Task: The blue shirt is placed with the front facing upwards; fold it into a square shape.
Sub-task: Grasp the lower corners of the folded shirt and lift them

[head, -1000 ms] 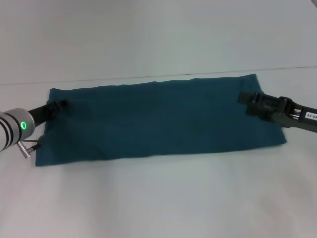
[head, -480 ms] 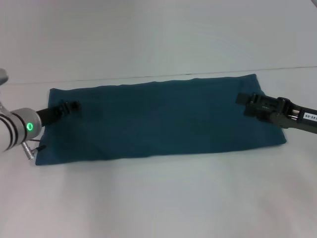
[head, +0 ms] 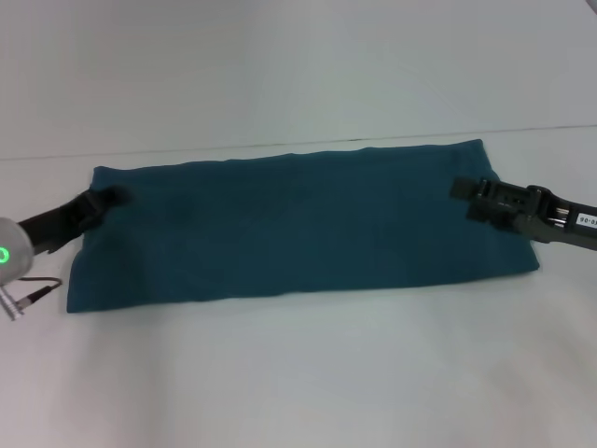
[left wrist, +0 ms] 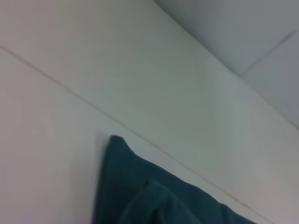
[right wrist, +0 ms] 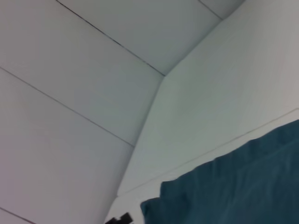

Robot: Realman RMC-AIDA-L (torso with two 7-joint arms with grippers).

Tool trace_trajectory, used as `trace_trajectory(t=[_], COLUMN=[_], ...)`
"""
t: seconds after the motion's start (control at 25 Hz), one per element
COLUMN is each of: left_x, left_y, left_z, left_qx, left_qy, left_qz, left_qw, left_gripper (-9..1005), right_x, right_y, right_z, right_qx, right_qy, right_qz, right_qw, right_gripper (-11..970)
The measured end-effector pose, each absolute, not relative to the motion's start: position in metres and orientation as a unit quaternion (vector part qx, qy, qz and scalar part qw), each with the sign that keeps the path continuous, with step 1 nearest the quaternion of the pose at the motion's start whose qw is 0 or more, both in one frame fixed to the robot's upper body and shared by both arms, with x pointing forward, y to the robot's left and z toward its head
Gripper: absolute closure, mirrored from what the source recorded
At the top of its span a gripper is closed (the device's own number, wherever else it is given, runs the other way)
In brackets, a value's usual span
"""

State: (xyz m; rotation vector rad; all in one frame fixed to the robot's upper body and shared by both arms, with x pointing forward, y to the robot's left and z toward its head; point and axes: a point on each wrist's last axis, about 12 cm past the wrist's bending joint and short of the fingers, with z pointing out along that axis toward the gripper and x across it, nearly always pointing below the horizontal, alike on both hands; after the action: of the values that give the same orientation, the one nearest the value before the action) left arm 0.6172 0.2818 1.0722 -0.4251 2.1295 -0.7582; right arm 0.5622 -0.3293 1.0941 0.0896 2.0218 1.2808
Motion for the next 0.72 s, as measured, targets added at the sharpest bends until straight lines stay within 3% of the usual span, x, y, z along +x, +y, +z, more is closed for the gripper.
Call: trace_trajectory(t=[0.24, 0.72], left_x=[0.609, 0.566], left_y=[0.307, 0.333], left_z=[1.080, 1.102], left_qx=[-0.188, -0.140], left_qy=[0.833, 0.801], left_qz=[-0.318, -0.465], left_qw=[0.412, 0.350], left_gripper=[364, 364], right_x=[0.564, 0.573], right_y=[-0.335, -0.352], right_z=[1.095, 1.109], right_qx=[0.030, -0.009], right_qy=[0.798, 0.837], right_qz=[0.483, 0.435], right_qw=[0.360, 0.331], right_gripper=[56, 57])
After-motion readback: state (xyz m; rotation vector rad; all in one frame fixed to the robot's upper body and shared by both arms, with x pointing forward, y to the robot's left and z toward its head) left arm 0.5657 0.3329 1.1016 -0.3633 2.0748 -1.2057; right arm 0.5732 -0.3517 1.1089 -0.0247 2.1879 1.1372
